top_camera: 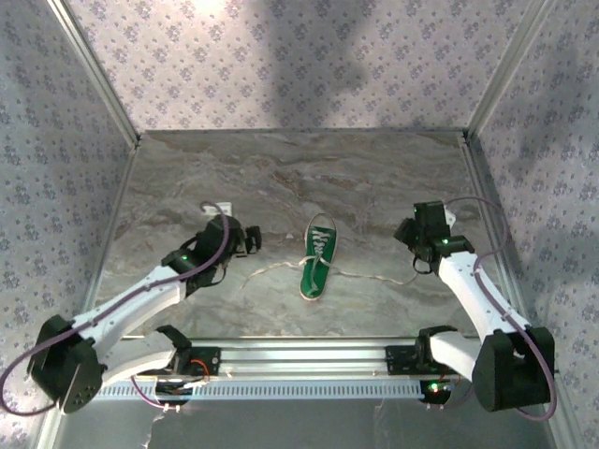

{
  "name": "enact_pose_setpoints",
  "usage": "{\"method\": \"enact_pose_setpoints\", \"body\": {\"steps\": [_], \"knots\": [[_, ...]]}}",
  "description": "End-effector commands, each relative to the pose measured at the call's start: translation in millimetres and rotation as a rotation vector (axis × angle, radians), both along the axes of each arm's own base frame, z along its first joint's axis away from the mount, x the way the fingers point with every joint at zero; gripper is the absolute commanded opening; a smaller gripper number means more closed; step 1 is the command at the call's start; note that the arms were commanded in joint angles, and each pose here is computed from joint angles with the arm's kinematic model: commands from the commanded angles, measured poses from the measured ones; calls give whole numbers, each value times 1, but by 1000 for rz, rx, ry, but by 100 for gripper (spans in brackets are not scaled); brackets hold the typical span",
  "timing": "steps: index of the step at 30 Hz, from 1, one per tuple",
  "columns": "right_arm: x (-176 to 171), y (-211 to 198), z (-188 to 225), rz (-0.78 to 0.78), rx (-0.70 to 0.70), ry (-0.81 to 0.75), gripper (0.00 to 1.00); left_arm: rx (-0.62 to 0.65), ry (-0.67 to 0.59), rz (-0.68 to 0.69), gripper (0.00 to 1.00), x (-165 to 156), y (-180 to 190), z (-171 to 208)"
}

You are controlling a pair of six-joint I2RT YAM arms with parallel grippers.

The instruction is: Tie the shoes

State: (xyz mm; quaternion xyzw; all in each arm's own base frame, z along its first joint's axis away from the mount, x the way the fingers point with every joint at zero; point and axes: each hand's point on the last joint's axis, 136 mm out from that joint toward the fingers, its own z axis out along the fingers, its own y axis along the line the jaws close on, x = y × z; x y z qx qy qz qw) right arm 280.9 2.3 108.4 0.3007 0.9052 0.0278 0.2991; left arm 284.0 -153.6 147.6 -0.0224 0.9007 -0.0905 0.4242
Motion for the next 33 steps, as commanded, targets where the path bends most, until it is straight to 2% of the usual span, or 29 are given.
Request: {"method": "enact_pose_setpoints", "body": {"steps": [1, 6, 13, 19, 29, 33], "knots": [[-44, -17, -24, -26, -53, 222, 68, 30, 13, -95, 100, -3, -33, 3], [-47, -10, -47, 72, 14, 335, 59, 38, 65, -241, 100, -8, -81, -9], [-40, -9, -64, 124, 27, 393, 47, 13, 86, -285, 100, -7, -105, -19], [-33, -10, -75, 126, 33, 419, 40, 21, 98, -278, 100, -8, -103, -22], [-27, -9, -85, 132, 37, 461, 34, 76, 115, -241, 99, -12, -87, -25], [-29, -7, -91, 135, 46, 490, 27, 118, 136, -216, 98, -16, -75, -27]]}}
